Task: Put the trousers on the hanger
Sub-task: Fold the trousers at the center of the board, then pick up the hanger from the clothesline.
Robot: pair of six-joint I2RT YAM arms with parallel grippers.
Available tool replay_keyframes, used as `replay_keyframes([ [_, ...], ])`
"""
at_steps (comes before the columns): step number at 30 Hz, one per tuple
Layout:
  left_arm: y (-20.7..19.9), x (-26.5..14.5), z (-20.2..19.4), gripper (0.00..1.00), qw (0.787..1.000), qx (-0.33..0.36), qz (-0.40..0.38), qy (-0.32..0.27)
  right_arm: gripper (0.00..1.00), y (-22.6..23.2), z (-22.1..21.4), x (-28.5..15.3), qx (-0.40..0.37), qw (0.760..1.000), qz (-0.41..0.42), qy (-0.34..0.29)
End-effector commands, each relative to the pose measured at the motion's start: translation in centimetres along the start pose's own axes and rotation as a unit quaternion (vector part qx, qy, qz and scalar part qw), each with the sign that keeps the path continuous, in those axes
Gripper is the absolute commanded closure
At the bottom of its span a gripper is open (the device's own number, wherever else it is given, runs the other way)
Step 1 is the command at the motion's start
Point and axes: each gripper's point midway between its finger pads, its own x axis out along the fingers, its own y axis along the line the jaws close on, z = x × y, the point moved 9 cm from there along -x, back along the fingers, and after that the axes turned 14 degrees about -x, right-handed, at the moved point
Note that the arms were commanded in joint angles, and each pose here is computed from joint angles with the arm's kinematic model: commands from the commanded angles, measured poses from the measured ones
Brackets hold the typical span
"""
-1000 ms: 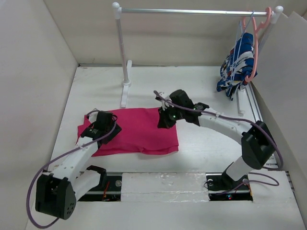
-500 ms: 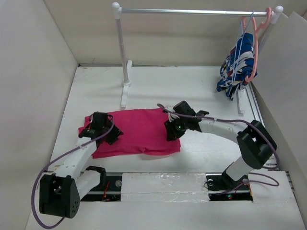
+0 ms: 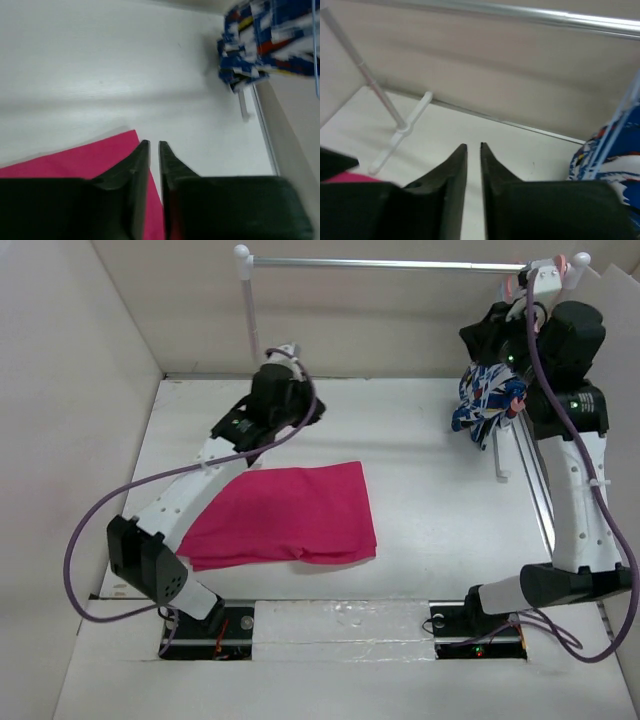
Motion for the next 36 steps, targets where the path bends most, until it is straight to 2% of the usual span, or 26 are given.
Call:
replay_keyframes([
  [1, -2.9, 0.4, -1.7, 0.90, 0.998, 0.058, -0.030, 0.022, 0.74, -3.1, -2.5, 0.7, 0.021, 0.996, -0.046, 0.077],
  [2, -2.8, 0.6, -2.3, 0.75, 0.997, 0.055, -0.042, 0.036, 0.68, -3.9, -2.6, 0.6, 0.024, 0.995, -0.055, 0.078],
  [3, -3.0, 0.5, -3.2, 0.70, 0.996, 0.047, -0.059, 0.055, 0.59, -5.4, -3.0, 0.2, 0.034, 0.994, -0.071, 0.079],
  [5, -2.5, 0.5, -4.0, 0.59, 0.995, 0.040, -0.069, 0.066, 0.50, -6.4, -2.9, 0.0, 0.039, 0.995, -0.069, 0.066],
  [6, -2.3, 0.4, -4.4, 0.58, 0.994, 0.038, -0.071, 0.075, 0.45, -7.7, -3.5, -0.1, 0.049, 0.993, -0.078, 0.069],
  [9, -0.7, 0.5, -5.9, 0.54, 0.992, 0.036, -0.058, 0.102, 0.41, -9.6, -4.6, -0.1, 0.066, 0.990, -0.099, 0.074],
  [16, 1.7, -0.1, -7.8, 0.53, 0.991, 0.033, -0.039, 0.122, 0.40, -11.2, -8.8, 2.0, 0.108, 0.985, -0.079, 0.104],
  [19, 1.9, -0.2, -8.0, 0.54, 0.991, 0.035, -0.036, 0.127, 0.42, -11.2, -10.0, 2.8, 0.127, 0.985, -0.069, 0.094],
  [21, 2.0, -0.2, -8.1, 0.60, 0.991, 0.037, -0.035, 0.127, 0.46, -11.3, -10.6, 3.3, 0.143, 0.985, -0.053, 0.075],
  [23, 2.2, -0.2, -8.2, 0.67, 0.990, 0.037, -0.033, 0.129, 0.57, -11.3, -10.9, 3.6, 0.153, 0.984, -0.052, 0.070],
  [25, 2.3, -0.3, -8.3, 0.71, 0.990, 0.035, -0.033, 0.131, 0.60, -11.4, -11.4, 3.8, 0.155, 0.984, -0.059, 0.069],
  [27, 2.3, -0.4, -8.3, 0.73, 0.990, 0.035, -0.032, 0.130, 0.80, -11.4, -11.6, 3.9, 0.160, 0.983, -0.057, 0.063],
  [31, 2.1, -0.5, -8.5, 0.76, 0.990, 0.034, -0.035, 0.130, 1.00, -11.1, -11.6, 4.0, 0.168, 0.983, -0.053, 0.047],
  [36, 1.1, -0.4, -7.8, 0.75, 0.991, 0.034, -0.047, 0.124, 1.00, -11.0, -9.1, 2.9, 0.146, 0.987, -0.065, 0.009],
])
